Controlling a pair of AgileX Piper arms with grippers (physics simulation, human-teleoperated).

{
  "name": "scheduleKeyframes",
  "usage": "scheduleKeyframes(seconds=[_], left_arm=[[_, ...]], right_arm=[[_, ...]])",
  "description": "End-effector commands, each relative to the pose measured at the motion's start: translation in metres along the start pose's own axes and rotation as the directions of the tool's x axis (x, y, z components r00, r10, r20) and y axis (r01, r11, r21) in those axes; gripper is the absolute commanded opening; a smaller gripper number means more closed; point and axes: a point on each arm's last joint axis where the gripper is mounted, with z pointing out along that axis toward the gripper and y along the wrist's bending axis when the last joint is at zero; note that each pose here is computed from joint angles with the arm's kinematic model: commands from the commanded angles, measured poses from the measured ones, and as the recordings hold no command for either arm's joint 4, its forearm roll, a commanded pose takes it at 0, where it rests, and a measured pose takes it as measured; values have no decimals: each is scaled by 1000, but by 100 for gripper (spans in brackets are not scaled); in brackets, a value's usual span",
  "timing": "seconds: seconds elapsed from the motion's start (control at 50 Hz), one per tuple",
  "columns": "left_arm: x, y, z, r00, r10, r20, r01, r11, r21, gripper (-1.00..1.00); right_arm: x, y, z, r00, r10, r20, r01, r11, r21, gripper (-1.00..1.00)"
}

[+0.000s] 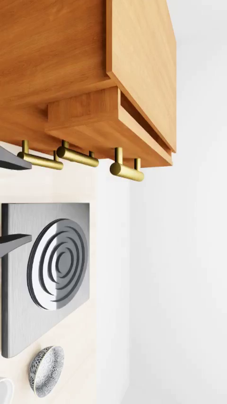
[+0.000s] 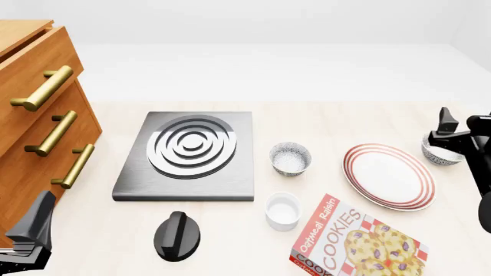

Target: Pick the akita bowl next to the plate and place it on the plate.

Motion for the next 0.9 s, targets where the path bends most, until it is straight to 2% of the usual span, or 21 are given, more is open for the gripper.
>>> scheduleKeyframes(seconds=[0.02,0.58,0.9], left_arm=[[0,0,0,1000,0,0,0,1000,0,100],[0,0,0,1000,0,0,0,1000,0,100],[0,0,0,1000,0,0,0,1000,0,100]], right_arm=[[0,-8,5,1000,4,-8,-3,1000,30,100],[8,-28,20,999,0,-35,3,995,99,100],[19,-38,28,998,3,-58,5,991,130,100]])
